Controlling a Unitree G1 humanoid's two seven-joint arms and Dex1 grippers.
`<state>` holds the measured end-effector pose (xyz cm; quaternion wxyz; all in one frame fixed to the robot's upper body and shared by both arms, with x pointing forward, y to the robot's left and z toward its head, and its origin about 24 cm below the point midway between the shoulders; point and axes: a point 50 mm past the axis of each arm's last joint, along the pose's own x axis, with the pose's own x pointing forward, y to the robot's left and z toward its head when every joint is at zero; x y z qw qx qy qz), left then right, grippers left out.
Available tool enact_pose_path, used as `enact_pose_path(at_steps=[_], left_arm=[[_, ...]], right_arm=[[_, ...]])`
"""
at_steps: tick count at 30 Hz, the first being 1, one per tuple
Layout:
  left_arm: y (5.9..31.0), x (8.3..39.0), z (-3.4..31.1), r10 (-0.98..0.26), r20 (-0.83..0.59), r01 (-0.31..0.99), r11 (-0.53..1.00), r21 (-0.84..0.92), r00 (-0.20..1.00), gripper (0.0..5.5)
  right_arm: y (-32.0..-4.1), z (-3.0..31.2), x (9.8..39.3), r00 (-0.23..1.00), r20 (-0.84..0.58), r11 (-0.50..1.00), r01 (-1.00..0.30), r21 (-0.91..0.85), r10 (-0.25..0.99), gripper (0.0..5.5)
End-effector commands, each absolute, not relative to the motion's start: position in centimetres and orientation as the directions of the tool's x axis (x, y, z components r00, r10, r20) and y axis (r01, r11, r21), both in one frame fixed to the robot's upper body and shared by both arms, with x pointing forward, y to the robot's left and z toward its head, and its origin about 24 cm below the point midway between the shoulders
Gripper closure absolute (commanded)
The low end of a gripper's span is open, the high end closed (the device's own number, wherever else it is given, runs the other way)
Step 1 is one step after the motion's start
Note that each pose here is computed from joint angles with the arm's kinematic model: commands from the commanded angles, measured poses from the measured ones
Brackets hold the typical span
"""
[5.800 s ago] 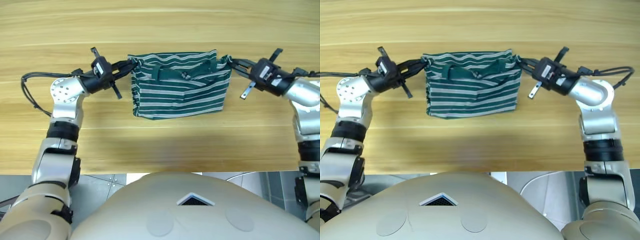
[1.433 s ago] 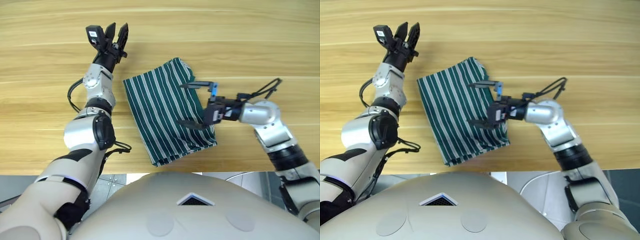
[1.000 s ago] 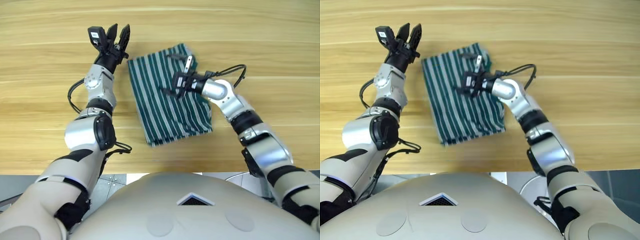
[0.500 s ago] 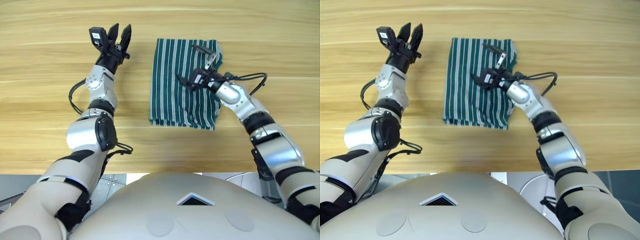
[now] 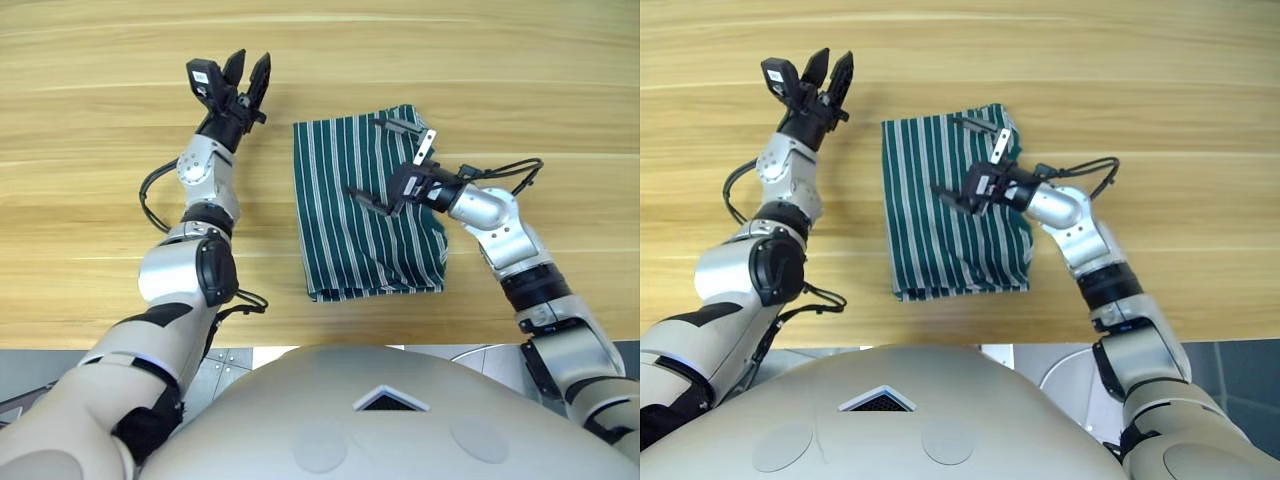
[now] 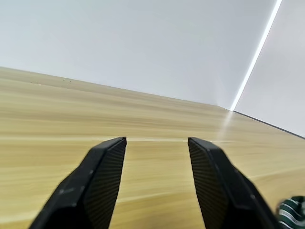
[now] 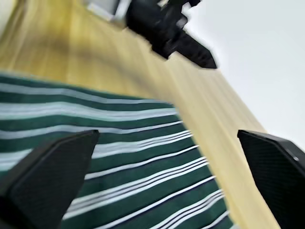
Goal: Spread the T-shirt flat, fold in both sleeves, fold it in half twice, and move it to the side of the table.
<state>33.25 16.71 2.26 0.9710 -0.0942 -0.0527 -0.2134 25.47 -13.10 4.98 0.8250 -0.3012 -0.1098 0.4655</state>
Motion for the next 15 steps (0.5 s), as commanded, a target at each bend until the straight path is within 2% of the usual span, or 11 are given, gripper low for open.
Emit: enact_pose_path(at_steps=[1,3,4,5,8,11,15], left_arm=[[16.2,32.3,3.7,-0.590,0.271,0.616,0.788,-0.012,0.760,3.10],[16.6,31.1,4.9,-0.711,0.338,0.729,0.678,0.097,0.616,3.10],[17.1,30.1,5.5,-0.780,0.329,0.772,0.606,0.190,0.532,3.10],[17.6,29.1,6.0,-0.832,0.301,0.799,0.542,0.260,0.466,3.10],[19.7,25.2,7.1,-0.944,0.107,0.843,0.327,0.428,0.311,2.61],[20.9,21.7,8.1,-0.980,-0.046,0.885,0.155,0.439,0.194,2.03],[22.0,16.8,8.5,-0.964,-0.263,0.949,-0.063,0.307,0.021,1.34]], right_arm=[[-14.7,8.7,26.2,0.602,0.048,0.509,-0.626,-0.591,0.797,0.13],[-16.8,10.7,26.4,0.639,0.074,0.534,-0.567,-0.627,0.766,0.13],[-18.3,11.3,26.3,0.666,0.046,0.521,-0.536,-0.664,0.745,0.13],[-19.7,11.7,26.1,0.686,0.008,0.499,-0.521,-0.693,0.728,0.13],[-24.7,11.2,24.1,0.729,-0.217,0.360,-0.546,-0.757,0.649,0.10],[-27.7,10.9,21.4,0.692,-0.398,0.246,-0.635,-0.732,0.602,0.10],[-29.0,11.1,17.1,0.551,-0.559,0.140,-0.778,-0.612,0.620,0.10]])
